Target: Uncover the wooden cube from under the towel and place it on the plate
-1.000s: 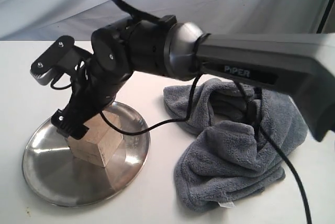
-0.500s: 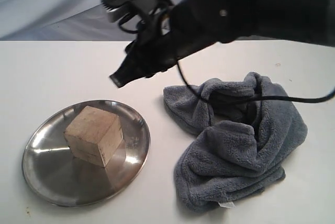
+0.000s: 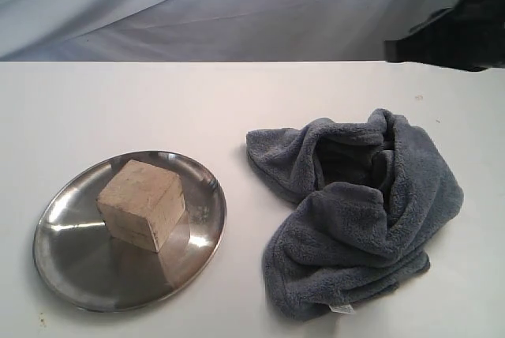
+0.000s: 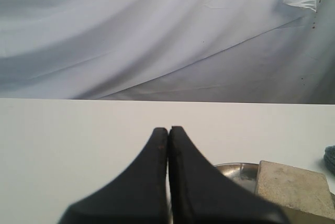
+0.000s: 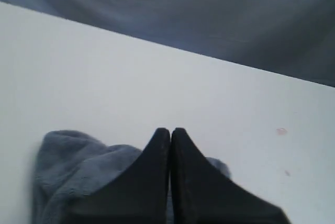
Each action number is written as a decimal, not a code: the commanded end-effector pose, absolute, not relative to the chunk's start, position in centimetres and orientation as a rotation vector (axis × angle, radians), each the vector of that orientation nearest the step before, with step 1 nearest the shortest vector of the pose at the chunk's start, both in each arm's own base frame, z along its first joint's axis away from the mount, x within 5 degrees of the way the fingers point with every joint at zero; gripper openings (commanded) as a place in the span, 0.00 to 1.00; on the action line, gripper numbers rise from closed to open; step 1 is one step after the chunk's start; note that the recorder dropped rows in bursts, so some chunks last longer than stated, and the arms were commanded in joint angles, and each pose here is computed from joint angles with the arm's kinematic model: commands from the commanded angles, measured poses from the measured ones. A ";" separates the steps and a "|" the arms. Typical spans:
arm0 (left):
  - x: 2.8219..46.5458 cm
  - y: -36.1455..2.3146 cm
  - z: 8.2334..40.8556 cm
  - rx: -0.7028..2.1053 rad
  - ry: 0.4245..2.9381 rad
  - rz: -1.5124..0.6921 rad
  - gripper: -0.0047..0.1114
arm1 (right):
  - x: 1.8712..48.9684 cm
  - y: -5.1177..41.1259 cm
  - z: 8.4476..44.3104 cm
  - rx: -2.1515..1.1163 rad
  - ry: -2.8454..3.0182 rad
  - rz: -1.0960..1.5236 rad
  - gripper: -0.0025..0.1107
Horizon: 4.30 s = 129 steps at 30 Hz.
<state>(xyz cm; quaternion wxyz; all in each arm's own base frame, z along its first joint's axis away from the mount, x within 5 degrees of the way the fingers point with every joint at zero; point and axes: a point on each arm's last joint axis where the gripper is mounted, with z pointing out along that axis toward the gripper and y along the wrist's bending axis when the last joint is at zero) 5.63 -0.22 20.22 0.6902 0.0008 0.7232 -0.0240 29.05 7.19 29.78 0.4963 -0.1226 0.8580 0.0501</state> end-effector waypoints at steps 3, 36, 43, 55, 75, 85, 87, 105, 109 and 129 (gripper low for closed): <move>5.6 -0.2 20.1 0.000 1.619 -0.052 0.05 | 27.1 1.3 30.7 -0.003 1.985 0.060 0.02; 5.6 -0.2 20.1 -0.001 1.619 -0.053 0.05 | 10.3 -0.5 28.3 0.089 1.622 0.009 0.02; 5.6 -0.2 20.1 -0.001 1.619 -0.053 0.05 | 8.3 -0.2 26.8 0.059 1.616 0.027 0.02; 5.6 -0.2 20.1 -0.001 1.619 -0.053 0.05 | 4.7 0.0 26.3 -0.049 1.548 -0.004 0.02; 5.6 -0.2 20.1 0.001 1.619 -0.051 0.05 | 4.8 0.3 23.8 0.100 1.568 0.196 0.02; 5.6 -0.2 20.1 0.001 1.619 -0.051 0.05 | 5.6 0.3 20.8 0.067 1.562 0.145 0.02; 5.6 -0.2 20.1 0.001 1.619 -0.051 0.05 | 5.6 0.3 20.6 0.047 1.568 0.121 0.02; 5.6 -0.2 20.1 -0.001 1.619 -0.054 0.05 | 5.6 0.3 20.5 -0.172 1.568 -0.087 0.02; 5.6 -0.2 20.1 -0.001 1.619 -0.054 0.05 | 5.6 0.3 20.5 -0.172 1.568 -0.087 0.02; 5.6 -0.2 20.1 -0.001 1.619 -0.054 0.05 | 5.6 0.3 20.5 -0.168 1.569 -0.081 0.02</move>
